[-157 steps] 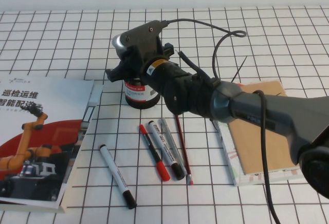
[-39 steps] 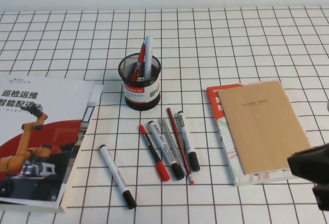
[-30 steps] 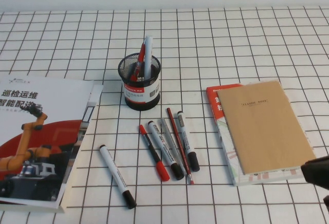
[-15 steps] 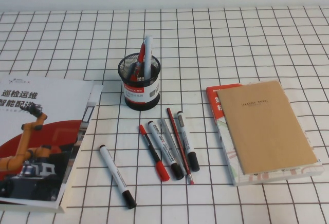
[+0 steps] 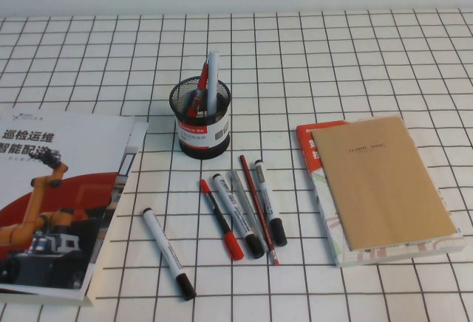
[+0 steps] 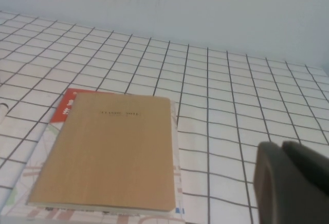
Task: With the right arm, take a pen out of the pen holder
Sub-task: 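Take a marker out of the pen holder and lay it on the table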
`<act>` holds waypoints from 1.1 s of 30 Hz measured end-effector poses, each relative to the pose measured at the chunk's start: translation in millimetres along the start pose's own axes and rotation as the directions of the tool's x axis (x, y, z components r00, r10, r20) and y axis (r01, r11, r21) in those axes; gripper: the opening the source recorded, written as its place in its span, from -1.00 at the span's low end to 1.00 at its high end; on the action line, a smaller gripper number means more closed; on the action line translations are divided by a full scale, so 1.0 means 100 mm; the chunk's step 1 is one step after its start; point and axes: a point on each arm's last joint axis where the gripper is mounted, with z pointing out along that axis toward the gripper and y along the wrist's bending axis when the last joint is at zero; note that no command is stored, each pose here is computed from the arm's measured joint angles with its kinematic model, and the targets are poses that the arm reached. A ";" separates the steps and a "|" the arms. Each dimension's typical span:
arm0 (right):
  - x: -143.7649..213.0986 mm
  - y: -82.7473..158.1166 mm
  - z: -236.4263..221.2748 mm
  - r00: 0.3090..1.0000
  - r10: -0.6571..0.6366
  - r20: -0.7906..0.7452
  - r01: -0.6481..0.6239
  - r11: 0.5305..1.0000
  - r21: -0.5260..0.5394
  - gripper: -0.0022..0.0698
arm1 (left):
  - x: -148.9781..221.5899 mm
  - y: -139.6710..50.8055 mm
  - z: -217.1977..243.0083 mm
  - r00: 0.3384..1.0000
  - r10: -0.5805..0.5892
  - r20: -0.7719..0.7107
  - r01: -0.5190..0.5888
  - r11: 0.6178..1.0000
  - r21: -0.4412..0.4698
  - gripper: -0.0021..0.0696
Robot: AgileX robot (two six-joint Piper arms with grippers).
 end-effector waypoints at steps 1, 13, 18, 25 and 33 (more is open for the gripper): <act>0.01 0.00 0.01 1.000 0.001 0.000 -0.001 1.000 0.001 -0.98 | 0.00 0.00 0.00 1.000 0.000 0.000 0.000 1.000 0.000 -0.95; 0.05 0.00 0.02 1.000 0.008 0.006 -0.008 1.000 0.010 -0.98 | 0.00 0.00 0.00 1.000 0.000 0.000 0.000 1.000 0.000 -0.95; 0.21 -0.05 0.10 0.997 0.064 0.052 -0.068 0.995 0.073 -0.98 | 0.00 0.00 0.00 1.000 0.000 0.000 0.000 1.000 0.000 -0.95; 0.33 -0.08 0.12 0.986 0.162 0.025 -0.164 0.980 0.113 -0.98 | 0.00 0.00 0.00 1.000 0.000 0.000 0.000 1.000 0.000 -0.95; 0.48 -0.05 0.11 0.971 0.201 -0.128 -0.187 0.976 0.114 -0.98 | 0.00 0.00 0.00 1.000 0.000 0.000 0.000 1.000 0.000 -0.95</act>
